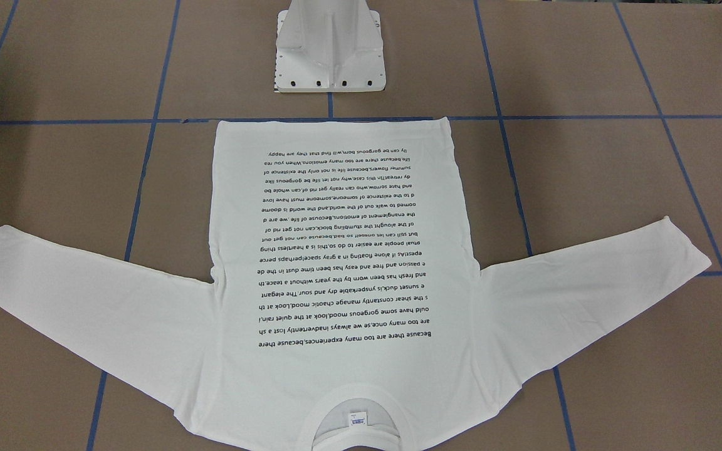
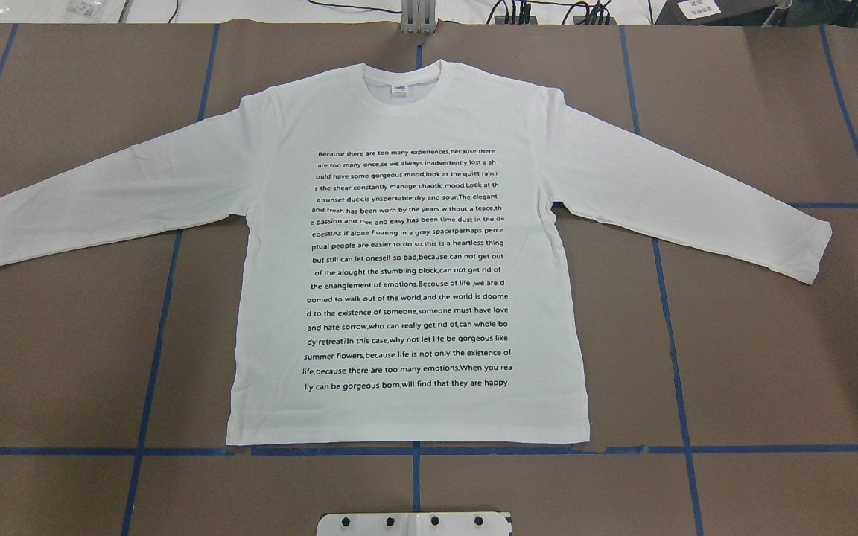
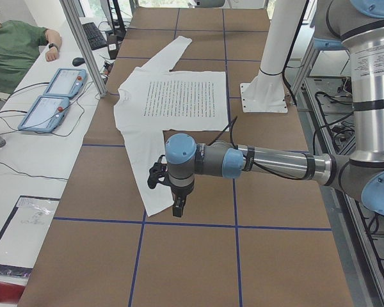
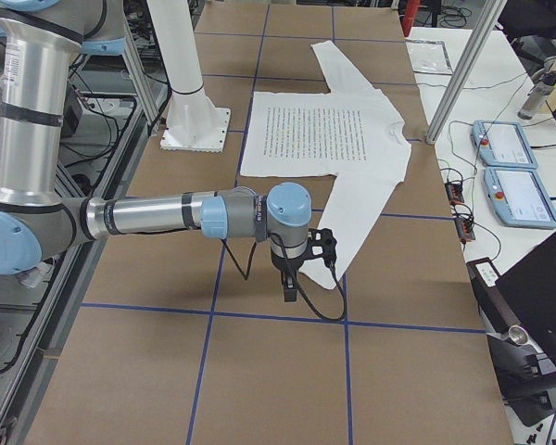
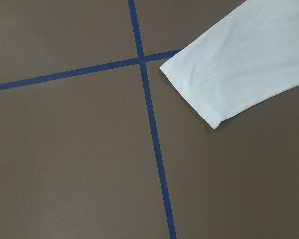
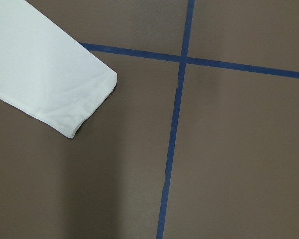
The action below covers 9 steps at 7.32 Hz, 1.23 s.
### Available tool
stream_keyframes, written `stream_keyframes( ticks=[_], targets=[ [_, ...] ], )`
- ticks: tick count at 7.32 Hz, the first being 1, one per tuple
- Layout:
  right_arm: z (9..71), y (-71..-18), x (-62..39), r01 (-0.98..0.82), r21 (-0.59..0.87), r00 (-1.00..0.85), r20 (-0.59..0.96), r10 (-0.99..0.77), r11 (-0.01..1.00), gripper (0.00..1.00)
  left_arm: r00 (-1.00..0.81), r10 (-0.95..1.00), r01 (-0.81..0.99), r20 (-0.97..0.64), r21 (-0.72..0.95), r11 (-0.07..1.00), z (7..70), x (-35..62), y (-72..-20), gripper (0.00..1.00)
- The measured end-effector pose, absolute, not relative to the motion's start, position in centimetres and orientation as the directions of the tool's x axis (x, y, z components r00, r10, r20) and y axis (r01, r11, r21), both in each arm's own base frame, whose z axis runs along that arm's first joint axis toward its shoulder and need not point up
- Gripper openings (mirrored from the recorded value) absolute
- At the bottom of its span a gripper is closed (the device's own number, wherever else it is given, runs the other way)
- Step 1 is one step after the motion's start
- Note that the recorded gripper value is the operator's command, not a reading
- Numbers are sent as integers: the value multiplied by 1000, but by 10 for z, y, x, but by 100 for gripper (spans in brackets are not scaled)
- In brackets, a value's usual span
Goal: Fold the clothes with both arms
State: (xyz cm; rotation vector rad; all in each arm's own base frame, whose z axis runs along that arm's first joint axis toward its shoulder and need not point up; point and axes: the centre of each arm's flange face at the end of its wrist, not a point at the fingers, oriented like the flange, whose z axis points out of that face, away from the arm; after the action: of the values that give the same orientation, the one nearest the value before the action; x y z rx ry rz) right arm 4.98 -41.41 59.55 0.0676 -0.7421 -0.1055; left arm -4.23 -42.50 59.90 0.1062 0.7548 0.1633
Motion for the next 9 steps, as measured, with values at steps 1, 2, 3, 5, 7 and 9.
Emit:
stream_keyframes(
  ticks=[1,2,3,5,7,9],
  targets=[
    [594,-415,50,72,101,732,670,-121,992,100,717,191,-110,-671,163,981,594,-42,-425,100],
    [592,-416,50,71,106,732,670,-124,992,100,717,201,-111,-668,176,978,586,-41,-425,100],
    [584,-423,48,64,115,731,671,-125,991,100,717,208,-110,-666,186,976,580,-41,-426,100],
    [556,-455,10,23,90,726,684,-78,996,100,716,223,-104,-661,215,971,563,-40,-429,100],
    [556,-479,-48,-32,91,700,713,-43,995,100,716,223,-103,-661,216,971,560,-40,-429,100],
    [601,-494,-89,-79,118,657,753,-37,990,99,715,222,-103,-663,214,971,559,-40,-427,100]
  ],
)
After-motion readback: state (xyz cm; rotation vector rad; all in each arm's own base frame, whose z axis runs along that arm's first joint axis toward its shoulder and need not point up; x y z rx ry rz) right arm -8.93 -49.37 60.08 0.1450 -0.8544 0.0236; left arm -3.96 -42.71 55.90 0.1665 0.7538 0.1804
